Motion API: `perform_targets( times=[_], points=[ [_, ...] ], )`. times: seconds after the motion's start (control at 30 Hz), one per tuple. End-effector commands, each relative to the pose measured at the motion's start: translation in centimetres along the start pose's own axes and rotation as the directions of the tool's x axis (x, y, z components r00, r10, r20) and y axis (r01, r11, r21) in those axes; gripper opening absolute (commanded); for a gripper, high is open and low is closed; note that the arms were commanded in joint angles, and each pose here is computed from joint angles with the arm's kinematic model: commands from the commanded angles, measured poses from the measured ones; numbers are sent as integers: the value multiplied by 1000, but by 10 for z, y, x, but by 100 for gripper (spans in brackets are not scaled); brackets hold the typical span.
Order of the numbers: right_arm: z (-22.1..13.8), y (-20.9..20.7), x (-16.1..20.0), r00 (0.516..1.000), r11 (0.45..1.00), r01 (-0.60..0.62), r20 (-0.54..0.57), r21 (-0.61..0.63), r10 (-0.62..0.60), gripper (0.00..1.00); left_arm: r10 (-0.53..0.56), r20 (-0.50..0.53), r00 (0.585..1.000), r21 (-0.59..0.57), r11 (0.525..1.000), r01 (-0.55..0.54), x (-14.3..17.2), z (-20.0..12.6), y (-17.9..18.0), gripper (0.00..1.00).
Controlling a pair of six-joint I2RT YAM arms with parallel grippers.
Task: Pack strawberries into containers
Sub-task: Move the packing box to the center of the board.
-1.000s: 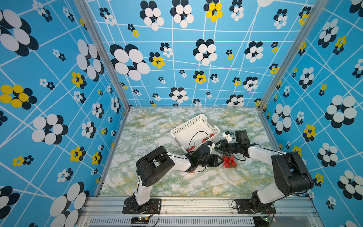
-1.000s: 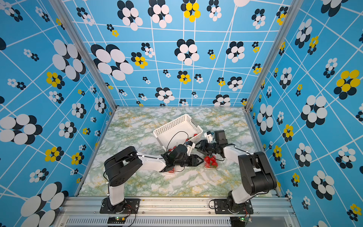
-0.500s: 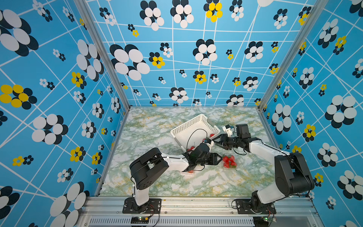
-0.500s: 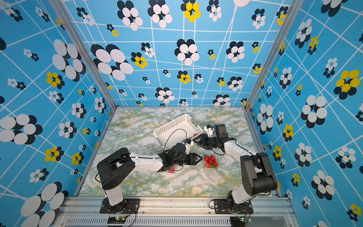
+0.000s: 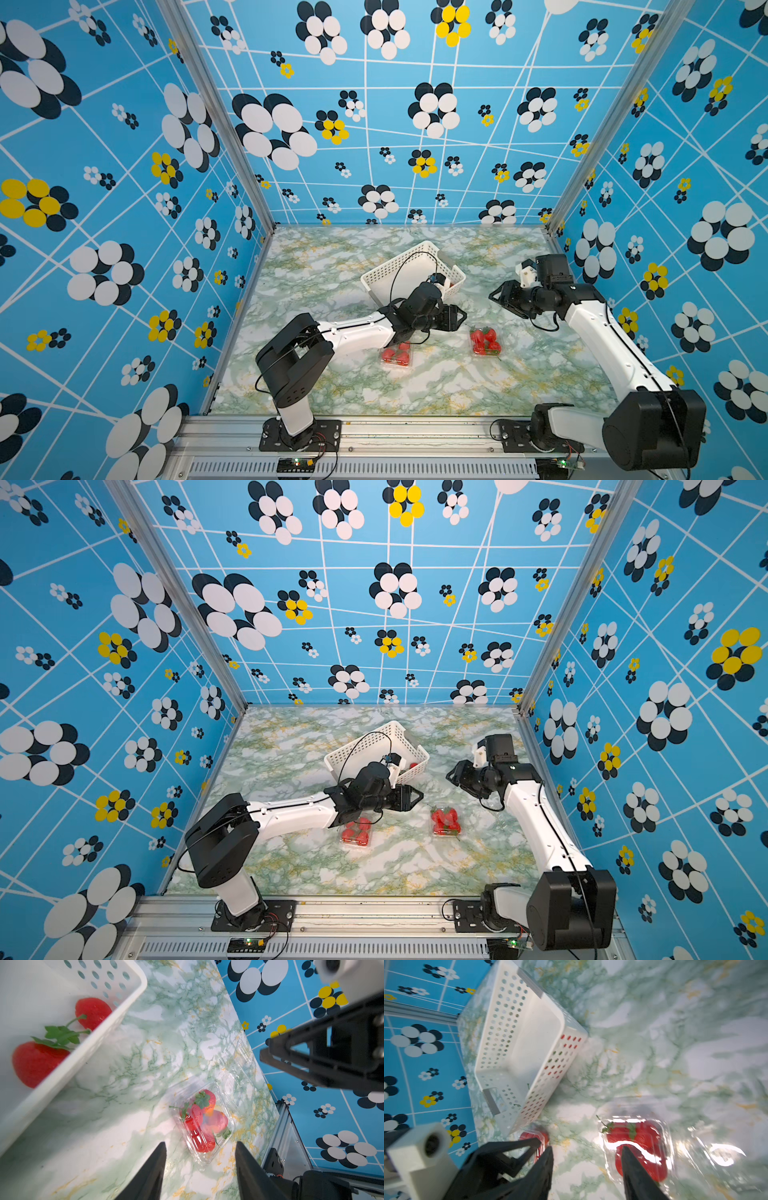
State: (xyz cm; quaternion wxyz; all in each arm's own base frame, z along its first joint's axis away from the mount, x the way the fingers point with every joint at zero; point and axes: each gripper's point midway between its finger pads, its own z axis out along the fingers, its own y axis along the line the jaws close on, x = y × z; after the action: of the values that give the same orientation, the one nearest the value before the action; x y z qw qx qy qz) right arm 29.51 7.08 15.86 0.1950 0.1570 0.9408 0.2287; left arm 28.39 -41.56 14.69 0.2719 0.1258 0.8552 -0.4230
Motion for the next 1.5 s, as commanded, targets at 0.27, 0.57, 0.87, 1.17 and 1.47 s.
perform_targets(
  times=[0.27,0.57,0.87,1.17,1.47],
  points=[
    [5,-78,65,972,958,-138,-152,252,180,51,6,10,1000,-37,999,-6,-32,-27,26,55],
    [25,-109,52,952,931,-206,-157,301,262,46,-15,8,1000,-62,998,15,-33,-30,39,55],
    [45,-134,37,938,909,-247,-153,336,312,43,-18,-27,999,-46,999,17,-31,-20,39,54],
    [66,-146,21,924,896,-255,-181,362,337,40,-42,-65,997,-32,999,40,-28,-6,40,54],
    [79,-146,-10,928,897,-264,-162,355,337,40,-56,-82,995,-25,998,54,-24,0,43,54]
  ],
)
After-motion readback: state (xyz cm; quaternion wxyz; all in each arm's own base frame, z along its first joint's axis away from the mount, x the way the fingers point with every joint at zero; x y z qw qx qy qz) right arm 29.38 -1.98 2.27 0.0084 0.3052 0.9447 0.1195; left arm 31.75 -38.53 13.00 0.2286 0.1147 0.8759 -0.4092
